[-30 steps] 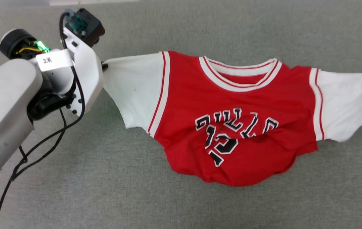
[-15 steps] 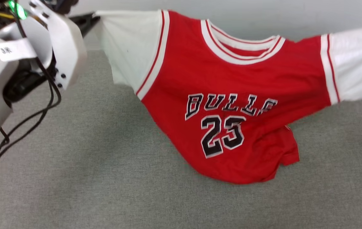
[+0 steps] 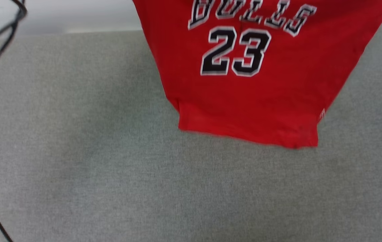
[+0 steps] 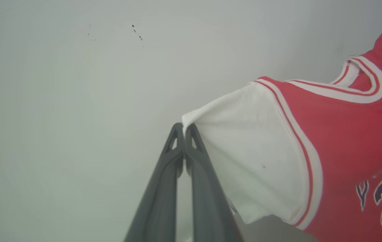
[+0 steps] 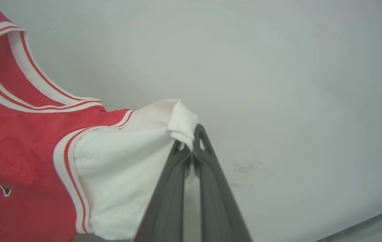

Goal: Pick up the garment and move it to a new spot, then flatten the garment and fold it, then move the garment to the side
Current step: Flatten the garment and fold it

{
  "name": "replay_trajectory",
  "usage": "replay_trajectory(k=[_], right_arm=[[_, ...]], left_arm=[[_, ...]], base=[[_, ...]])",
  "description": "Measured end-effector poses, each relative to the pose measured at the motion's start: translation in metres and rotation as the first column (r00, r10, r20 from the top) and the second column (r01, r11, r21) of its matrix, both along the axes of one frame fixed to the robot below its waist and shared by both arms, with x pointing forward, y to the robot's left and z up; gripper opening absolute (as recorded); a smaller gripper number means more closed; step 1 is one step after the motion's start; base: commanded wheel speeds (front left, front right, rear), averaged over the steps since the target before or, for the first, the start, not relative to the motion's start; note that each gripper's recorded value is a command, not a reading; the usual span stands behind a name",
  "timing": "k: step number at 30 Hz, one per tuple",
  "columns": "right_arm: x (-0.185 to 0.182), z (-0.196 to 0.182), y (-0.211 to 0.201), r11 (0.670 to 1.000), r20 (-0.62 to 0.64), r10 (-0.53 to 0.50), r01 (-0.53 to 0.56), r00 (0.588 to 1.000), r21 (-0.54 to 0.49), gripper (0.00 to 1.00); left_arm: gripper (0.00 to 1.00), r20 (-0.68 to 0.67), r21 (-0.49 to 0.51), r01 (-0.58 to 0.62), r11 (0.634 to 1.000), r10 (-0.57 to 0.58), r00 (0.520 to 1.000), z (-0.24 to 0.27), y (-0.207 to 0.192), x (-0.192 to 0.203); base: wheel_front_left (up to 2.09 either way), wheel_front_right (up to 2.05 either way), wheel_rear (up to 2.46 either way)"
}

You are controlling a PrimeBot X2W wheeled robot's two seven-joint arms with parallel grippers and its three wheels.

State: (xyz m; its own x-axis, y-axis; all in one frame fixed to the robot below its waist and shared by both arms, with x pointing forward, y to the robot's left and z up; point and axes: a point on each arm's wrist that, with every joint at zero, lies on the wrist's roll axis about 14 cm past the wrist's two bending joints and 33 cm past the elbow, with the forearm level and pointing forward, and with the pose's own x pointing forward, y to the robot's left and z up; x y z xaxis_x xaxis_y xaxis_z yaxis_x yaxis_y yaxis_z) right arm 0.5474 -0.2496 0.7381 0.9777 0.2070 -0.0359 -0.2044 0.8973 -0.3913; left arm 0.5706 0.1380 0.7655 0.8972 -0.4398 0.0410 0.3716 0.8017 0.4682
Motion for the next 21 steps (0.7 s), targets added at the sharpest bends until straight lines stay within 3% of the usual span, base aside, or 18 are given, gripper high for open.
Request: replay_trajectory(k=[14, 21], right_arm=[[0.094, 0.042, 0.026, 1.000, 0.201, -0.016, 0.017, 0.979, -0.008, 0.00], [0.132, 0.002, 0.038, 1.000, 0.160, -0.004, 0.006, 0.987, -0.013, 0.00]], left_arm=[[0.00, 0.231, -0.088, -0.070, 0.994, 0.088, 0.969, 0.051, 0.018, 0.077], [0.00, 0.211, -0.110, -0.084, 0.990, 0.106, 0.972, 0.019, 0.026, 0.111]], base=[[0.00, 0.00, 0.00], [0.00, 0.00, 0.00]])
